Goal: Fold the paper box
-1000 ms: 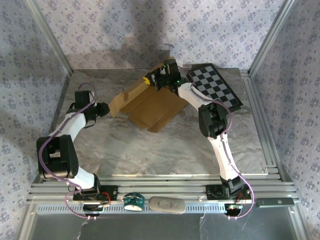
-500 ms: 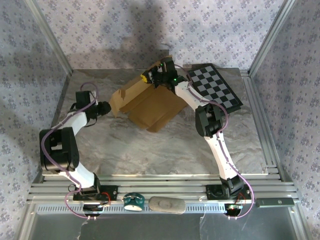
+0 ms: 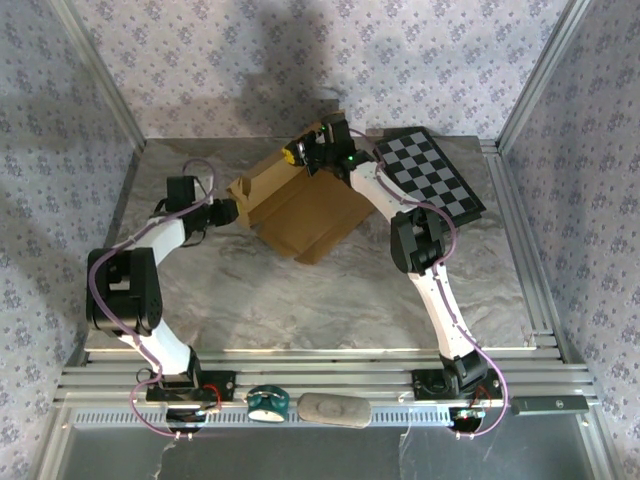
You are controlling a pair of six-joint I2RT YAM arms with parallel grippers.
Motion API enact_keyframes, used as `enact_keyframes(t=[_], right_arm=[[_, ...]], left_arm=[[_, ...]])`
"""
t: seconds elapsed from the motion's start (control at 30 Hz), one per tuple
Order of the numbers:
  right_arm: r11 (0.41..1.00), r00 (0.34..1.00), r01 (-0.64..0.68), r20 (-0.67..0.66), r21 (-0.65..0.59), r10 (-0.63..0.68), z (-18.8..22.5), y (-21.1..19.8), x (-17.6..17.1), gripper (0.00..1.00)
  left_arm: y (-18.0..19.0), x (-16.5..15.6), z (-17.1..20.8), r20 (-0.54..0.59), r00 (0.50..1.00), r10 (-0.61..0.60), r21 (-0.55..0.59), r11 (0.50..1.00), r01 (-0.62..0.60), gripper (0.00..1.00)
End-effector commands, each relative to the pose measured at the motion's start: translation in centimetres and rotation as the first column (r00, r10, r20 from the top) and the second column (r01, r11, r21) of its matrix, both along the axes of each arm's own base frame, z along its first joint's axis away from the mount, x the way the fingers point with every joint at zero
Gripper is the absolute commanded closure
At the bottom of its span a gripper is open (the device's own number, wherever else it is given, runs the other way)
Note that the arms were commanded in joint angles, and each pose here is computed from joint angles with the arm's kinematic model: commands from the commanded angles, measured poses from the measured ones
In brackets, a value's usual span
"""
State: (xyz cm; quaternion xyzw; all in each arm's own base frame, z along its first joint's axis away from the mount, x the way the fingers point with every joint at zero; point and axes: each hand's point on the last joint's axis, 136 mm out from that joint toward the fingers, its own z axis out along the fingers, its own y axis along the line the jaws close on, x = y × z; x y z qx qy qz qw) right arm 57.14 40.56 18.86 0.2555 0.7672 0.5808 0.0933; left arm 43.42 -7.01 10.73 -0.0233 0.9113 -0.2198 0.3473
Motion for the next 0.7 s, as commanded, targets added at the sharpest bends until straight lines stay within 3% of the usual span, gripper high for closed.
enact_keyframes(t=[0.0,0.2,0.5,0.67], right_arm=[[1.000,0.996,0.003,-0.094,-0.031,-0.006,-3.3,-0.4,0.0,1.00],[0.999,0.995,-0.002,-0.098,-0.032,-0.001,-3.5,-0.4,-0.1,1.00],[1.000,0.995,-0.001,-0.098,-0.025,-0.002,-3.3,-0.4,0.0,1.00],[1.000,0.996,0.008,-0.092,-0.020,-0.010,-3.0,-0.7,0.3,1.00]], left_arm=[[-1.3,1.4,1.6,0.064,0.996,-0.061,0.007,0.998,0.061,0.58],[-3.4,1.8,1.5,0.071,0.988,-0.134,0.015,0.991,0.134,0.57],[-6.1,1.6,4.3,0.206,0.960,-0.188,-0.041,0.979,0.200,0.53],[-6.6,1.1,3.8,0.200,0.958,-0.203,-0.048,0.975,0.217,0.51]])
